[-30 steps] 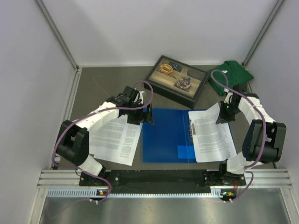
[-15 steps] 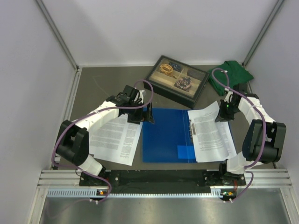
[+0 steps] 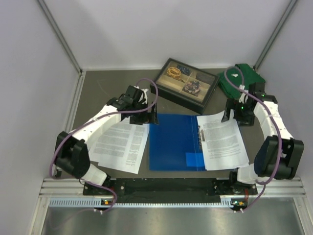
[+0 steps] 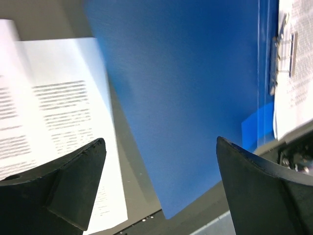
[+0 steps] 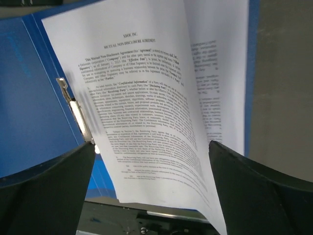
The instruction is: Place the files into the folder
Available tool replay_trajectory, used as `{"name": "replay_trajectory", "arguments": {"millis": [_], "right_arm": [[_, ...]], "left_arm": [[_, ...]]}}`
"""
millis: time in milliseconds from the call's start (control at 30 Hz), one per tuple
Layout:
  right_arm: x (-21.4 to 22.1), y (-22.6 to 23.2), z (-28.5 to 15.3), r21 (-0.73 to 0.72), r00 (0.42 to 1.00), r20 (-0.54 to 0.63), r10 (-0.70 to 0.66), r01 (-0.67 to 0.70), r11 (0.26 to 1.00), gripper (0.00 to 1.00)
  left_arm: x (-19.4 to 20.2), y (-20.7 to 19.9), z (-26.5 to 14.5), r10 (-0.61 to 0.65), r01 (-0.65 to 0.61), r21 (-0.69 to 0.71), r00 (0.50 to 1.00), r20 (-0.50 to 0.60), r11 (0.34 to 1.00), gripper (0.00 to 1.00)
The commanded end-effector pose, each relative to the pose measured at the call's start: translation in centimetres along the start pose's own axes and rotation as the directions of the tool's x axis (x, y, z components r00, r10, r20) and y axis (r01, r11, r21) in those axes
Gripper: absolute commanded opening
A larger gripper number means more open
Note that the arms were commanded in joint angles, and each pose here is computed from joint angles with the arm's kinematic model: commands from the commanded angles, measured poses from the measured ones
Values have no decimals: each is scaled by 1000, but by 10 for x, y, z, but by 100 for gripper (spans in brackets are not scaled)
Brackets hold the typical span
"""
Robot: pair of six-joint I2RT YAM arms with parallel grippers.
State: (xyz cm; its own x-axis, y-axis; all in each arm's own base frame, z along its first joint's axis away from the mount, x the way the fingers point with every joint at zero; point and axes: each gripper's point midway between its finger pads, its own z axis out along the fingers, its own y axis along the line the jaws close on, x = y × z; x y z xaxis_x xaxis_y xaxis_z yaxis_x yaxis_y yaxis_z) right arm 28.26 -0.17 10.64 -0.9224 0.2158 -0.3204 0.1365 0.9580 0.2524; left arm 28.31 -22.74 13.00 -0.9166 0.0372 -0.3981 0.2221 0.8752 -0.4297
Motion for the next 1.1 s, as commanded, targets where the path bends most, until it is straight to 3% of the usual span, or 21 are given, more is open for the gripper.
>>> {"name": "replay_trajectory", "arguments": {"millis": [0,67,133,233,300,367,567,600,667,700,733,767,800,900,1067], "right_arm": [[-38,-8,-83,176,979,184,-85,53,983,99],[-60,2,-127,333,935,301,-188,82,940,99],[-70,51,-152,374,863,391,-322,171,912,99],[-76,115,-165,265,785,537,-309,190,945,99],[-63,174,-154,70,814,553,-180,170,983,99],[-39,241,-138,-150,849,515,-121,229,962,99],[13,381,-58,-367,912,386,-137,288,885,99],[23,414,-61,-419,913,377,-156,318,850,99],[51,447,-6,-423,941,256,-224,317,849,99],[51,477,-18,-471,939,267,-216,322,821,99],[56,488,-9,-475,946,243,-216,310,824,96],[71,491,29,-441,961,171,-218,273,855,92],[70,505,26,-464,964,175,-199,259,847,80],[90,513,57,-440,975,147,-169,217,871,58],[112,507,83,-340,978,164,-133,182,923,56]], "left_arm": [[-40,22,-67,2,35,-147,969,247,988,98],[-41,44,-88,-19,91,-205,944,329,975,98],[-35,78,-98,-80,184,-251,925,373,950,98],[-25,124,-117,-192,338,-278,875,444,899,98],[-18,148,-125,-263,421,-276,845,466,864,98],[-9,160,-120,-323,474,-275,832,450,837,98],[7,197,-102,-530,663,-251,728,434,706,97],[8,201,-99,-567,690,-224,704,427,688,96],[7,208,-87,-603,719,-196,675,425,667,96],[10,214,-84,-618,732,-199,664,421,651,95],[12,217,-81,-638,745,-205,655,404,635,96],[19,221,-73,-669,757,-229,650,360,613,96],[21,223,-70,-680,759,-236,649,341,607,96],[31,231,-60,-714,762,-293,645,271,577,95],[46,239,-43,-767,780,-322,610,200,537,94]]}}
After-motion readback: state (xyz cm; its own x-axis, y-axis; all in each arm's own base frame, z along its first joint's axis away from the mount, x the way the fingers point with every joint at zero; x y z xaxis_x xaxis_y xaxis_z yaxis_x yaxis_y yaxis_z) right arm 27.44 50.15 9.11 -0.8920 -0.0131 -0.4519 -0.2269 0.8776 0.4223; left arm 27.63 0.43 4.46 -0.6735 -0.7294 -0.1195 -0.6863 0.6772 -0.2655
